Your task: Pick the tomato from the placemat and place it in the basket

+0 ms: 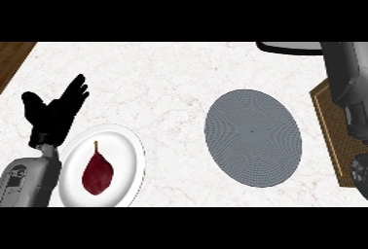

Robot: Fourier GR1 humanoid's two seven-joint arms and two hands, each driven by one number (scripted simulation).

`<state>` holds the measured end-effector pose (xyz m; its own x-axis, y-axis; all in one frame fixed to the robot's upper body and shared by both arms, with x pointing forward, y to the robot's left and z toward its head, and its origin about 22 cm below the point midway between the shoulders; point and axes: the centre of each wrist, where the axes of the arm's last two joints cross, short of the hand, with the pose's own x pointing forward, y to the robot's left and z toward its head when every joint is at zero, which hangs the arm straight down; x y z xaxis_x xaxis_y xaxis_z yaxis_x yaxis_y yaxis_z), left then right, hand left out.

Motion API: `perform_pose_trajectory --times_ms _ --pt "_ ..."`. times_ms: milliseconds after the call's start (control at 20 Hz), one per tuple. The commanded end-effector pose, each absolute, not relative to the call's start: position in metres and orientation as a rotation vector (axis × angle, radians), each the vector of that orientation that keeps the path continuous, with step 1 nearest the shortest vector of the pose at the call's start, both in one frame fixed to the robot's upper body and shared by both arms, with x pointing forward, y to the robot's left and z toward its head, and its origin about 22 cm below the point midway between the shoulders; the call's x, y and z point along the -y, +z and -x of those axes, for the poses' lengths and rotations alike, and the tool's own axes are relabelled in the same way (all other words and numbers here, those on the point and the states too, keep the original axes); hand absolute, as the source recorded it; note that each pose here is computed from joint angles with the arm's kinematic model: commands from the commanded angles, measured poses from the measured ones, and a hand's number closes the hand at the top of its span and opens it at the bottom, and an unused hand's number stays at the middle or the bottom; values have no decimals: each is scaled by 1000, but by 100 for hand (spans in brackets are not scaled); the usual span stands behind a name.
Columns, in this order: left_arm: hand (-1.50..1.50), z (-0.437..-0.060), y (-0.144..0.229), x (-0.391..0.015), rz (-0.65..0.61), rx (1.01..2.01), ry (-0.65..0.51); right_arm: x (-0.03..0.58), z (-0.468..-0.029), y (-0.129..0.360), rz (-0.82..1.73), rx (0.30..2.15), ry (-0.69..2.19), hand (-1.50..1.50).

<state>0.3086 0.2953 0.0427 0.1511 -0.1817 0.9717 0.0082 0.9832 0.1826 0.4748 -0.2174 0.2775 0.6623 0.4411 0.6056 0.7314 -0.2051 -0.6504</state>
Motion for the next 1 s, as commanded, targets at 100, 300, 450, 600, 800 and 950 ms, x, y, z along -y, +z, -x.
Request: perform_pose_trajectory --times_ms 100,300,450,600,800,950 --pt "0 -316 48 -295 -159 1415 -115 249 -474 283 1832 693 -572 150" --pt "0 -301 40 -312 -166 1402 -104 264 -472 249 1851 678 -583 150" --pt "0 -297 31 -311 -166 1393 -93 271 -471 237 1840 678 -563 150" --pt "0 -298 37 -317 -183 1378 -99 291 -467 235 1880 616 -523 150" --pt "0 -308 38 -307 -186 1398 -85 288 -463 224 1832 708 -583 150" --pt "0 -302 39 -311 -176 1397 -90 294 -457 191 1826 699 -594 150"
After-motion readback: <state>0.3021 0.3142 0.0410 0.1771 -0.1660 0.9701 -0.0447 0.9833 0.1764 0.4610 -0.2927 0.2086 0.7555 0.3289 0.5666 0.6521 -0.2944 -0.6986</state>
